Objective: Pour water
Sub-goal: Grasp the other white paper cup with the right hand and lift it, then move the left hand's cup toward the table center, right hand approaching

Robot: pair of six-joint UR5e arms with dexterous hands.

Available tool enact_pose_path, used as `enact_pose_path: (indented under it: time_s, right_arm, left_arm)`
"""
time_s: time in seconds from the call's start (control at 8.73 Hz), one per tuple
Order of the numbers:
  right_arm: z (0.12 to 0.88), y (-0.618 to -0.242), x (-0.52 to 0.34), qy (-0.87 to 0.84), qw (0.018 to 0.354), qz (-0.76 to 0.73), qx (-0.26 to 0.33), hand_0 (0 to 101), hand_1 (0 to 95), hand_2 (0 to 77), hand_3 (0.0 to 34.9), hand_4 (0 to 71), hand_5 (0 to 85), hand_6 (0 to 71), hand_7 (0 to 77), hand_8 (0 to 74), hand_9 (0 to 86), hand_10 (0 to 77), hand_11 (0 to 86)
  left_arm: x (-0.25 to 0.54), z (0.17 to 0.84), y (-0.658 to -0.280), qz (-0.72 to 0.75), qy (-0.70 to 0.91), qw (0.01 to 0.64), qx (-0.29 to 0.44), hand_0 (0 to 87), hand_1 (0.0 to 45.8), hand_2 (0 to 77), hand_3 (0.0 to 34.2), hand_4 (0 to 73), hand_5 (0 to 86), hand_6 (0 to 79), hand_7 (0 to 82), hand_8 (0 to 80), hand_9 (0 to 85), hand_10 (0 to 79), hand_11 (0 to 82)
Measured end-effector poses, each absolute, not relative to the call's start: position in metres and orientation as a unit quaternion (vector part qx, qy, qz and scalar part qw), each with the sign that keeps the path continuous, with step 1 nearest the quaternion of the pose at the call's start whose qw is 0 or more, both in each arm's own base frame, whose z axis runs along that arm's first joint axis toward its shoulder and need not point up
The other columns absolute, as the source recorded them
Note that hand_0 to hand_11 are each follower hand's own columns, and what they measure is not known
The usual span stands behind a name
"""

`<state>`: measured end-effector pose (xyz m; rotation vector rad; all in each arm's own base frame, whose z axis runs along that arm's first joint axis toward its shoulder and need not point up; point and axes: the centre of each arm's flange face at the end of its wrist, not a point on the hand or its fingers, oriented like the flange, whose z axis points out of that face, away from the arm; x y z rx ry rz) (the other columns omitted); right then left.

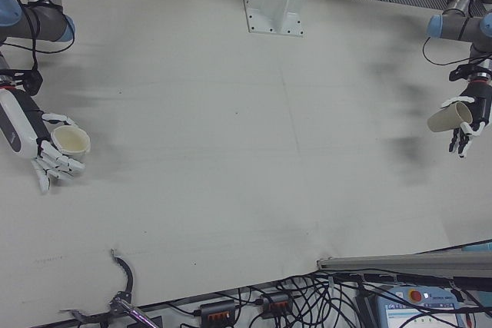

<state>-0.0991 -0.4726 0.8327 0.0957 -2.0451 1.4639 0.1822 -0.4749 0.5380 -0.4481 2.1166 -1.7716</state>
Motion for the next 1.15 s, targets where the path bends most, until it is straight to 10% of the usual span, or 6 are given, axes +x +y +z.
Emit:
enact_pose_path:
  time_s: [0.23, 0.57, 1.15]
  right_arm:
    - [0.819, -0.477, -0.105, -0.769, 0.311, 0.557, 0.038, 68, 31.6, 45.3, 12.9, 14.2, 13.1, 31.6, 38.7, 21.8, 30.5, 0.0, 0.5]
    - [0.77, -0.493, -0.079, -0.788, 0.277, 0.546, 0.059, 80, 26.7, 53.5, 13.2, 7.1, 25.6, 49.6, 51.8, 43.6, 48.5, 9.3, 12.0]
    - [0.477, -0.612, 0.011, -0.819, 0.195, 0.516, 0.154, 81, 25.1, 57.3, 13.7, 19.1, 26.2, 58.9, 58.4, 54.5, 50.7, 6.0, 12.5]
  left_arm:
    - [0.181, 0.539, -0.474, -0.625, 0.745, 0.172, -0.157, 80.2, 31.6, 24.0, 0.2, 21.3, 60.5, 9.8, 9.8, 1.6, 1.1, 3.8, 9.3]
    - [0.192, 0.525, -0.481, -0.624, 0.744, 0.176, -0.159, 80.0, 31.6, 24.0, 0.2, 21.3, 61.1, 9.8, 9.8, 1.1, 0.5, 3.3, 9.3]
    - [0.347, 0.36, -0.526, -0.588, 0.749, 0.212, -0.219, 80.2, 31.1, 24.5, 0.0, 21.3, 61.1, 10.9, 10.4, 1.6, 0.5, 3.8, 9.8]
